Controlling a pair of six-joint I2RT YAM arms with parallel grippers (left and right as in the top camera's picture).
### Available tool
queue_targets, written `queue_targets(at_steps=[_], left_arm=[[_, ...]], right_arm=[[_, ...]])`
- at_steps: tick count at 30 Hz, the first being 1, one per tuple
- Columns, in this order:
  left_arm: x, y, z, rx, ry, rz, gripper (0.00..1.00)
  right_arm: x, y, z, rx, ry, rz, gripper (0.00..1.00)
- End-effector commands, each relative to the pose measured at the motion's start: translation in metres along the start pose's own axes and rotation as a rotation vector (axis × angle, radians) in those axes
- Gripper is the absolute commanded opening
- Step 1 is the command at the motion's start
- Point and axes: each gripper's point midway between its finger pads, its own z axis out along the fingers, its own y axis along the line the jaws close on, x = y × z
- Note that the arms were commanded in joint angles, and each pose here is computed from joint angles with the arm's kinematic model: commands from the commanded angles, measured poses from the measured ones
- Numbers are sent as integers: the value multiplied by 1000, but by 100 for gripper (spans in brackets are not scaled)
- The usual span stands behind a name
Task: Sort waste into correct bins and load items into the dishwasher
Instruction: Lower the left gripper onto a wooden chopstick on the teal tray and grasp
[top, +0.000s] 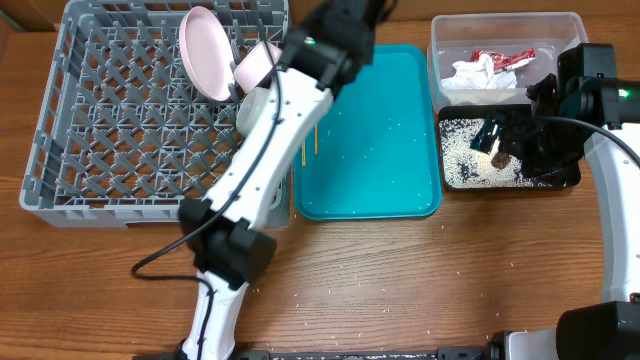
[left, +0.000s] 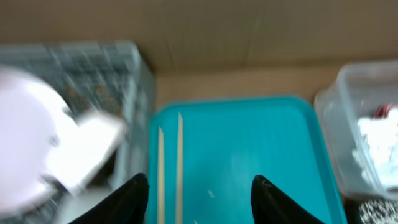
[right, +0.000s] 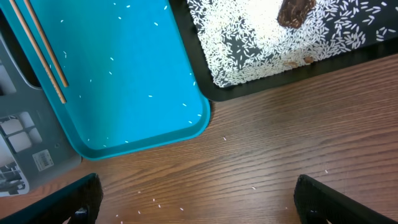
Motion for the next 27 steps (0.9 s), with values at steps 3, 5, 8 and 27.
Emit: queue_targets(at_steps=[3,5,8,27], left_arm=[[94,-4,86,-63,283,-120,54],[111,-3,105,-56,338,-123,53],[137,5,132,-33,436,-154,49],[164,35,168,-53,511,-22,51]], right_arm=[[-4,2,-9,-3,-38,-14,100],[-4,2,-9,-3,-38,-14,100],[-4,2,-9,-3,-38,-14,100],[-4,2,-9,-3,-38,-14,100]])
